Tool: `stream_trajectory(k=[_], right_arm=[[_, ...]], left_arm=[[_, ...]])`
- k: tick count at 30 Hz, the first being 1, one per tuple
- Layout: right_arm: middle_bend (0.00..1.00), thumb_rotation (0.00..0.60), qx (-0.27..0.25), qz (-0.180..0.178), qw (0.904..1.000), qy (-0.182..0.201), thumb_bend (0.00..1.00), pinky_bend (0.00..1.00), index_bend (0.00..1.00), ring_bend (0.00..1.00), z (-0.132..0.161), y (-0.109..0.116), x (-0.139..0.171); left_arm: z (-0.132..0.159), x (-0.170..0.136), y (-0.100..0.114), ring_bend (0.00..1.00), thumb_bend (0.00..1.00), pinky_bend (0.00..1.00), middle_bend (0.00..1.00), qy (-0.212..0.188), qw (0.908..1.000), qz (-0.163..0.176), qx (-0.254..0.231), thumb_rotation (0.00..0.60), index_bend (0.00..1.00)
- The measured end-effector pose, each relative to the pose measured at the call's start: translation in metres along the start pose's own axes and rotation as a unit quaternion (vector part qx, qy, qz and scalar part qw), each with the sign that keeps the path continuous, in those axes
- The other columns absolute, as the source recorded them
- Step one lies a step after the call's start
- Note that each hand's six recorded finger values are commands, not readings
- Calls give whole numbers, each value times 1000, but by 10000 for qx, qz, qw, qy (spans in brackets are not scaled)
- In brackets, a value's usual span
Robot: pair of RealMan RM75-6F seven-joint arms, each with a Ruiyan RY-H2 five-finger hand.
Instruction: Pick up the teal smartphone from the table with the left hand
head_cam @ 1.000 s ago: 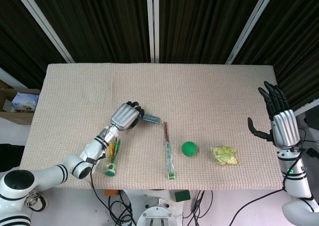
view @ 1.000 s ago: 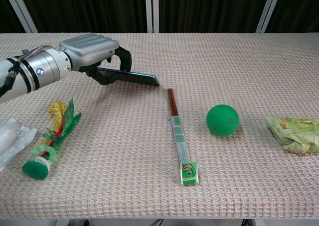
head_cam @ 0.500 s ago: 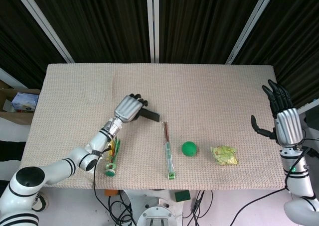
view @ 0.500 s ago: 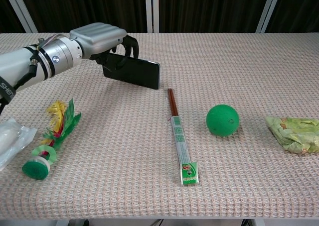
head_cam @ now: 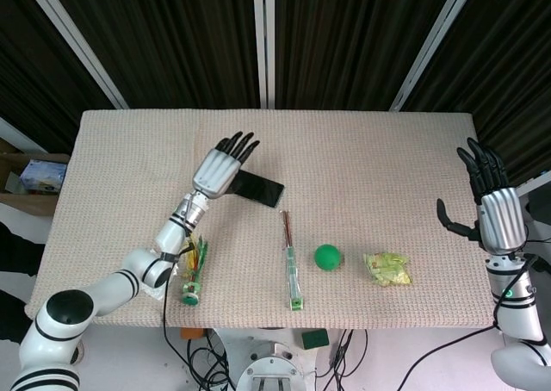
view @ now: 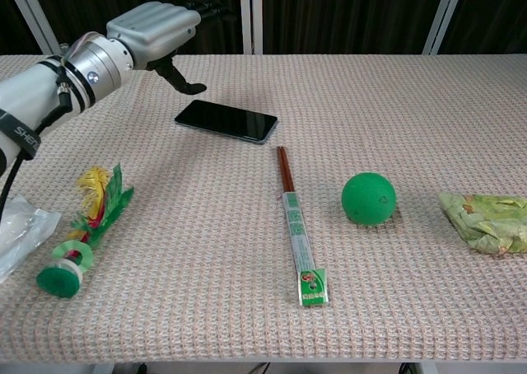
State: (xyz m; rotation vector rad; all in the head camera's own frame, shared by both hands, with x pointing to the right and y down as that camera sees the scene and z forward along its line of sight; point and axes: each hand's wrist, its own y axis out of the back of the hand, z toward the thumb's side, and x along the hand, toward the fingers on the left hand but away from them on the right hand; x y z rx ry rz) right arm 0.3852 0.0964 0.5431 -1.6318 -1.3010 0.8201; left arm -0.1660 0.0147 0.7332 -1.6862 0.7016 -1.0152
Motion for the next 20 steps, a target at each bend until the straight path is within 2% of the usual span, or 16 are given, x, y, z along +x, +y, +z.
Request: stream_trajectory(k=[5, 8, 11, 13, 15, 17, 18, 20], right_arm=[[0, 404, 341, 190, 9992, -129, 465, 0, 0, 0, -7, -1, 17], [0, 399, 813, 393, 9954, -334, 404, 0, 0, 0, -16, -2, 36], [0, 392, 1451, 680, 9847, -686, 395, 0, 0, 0, -30, -3, 65], [0, 388, 1890, 944, 9716, -1068, 394, 0, 0, 0, -43, -3, 94], [0, 388, 2191, 1241, 9551, -1559, 394, 0, 0, 0, -57, -3, 132], [0, 388, 2275, 1383, 9461, -1843, 394, 0, 0, 0, -64, -3, 155], [0, 389, 2322, 1457, 9404, -2010, 394, 0, 0, 0, -69, -3, 168], [0, 387, 2350, 1536, 9342, -2203, 392, 0, 0, 0, -76, -3, 185]], left_arm=[[-21, -28, 15, 3, 85, 192, 12, 150, 9996, 179, -129, 414, 19], [-38, -60, 29, 3, 59, 192, 21, 292, 9990, 244, -228, 371, 30], [-62, -107, 48, 3, 58, 181, 23, 560, 9976, 253, -316, 300, 37], [-85, -153, 61, 3, 58, 173, 24, 916, 9951, 209, -314, 306, 37], [-108, -205, 68, 3, 59, 170, 24, 1358, 9904, 90, -247, 371, 37], [-121, -249, 69, 3, 60, 170, 24, 1736, 9846, -23, -200, 415, 37], [-129, -276, 68, 3, 60, 170, 24, 1971, 9802, -79, -190, 411, 37], [-137, -308, 67, 3, 60, 170, 24, 2239, 9743, -111, -212, 403, 36]])
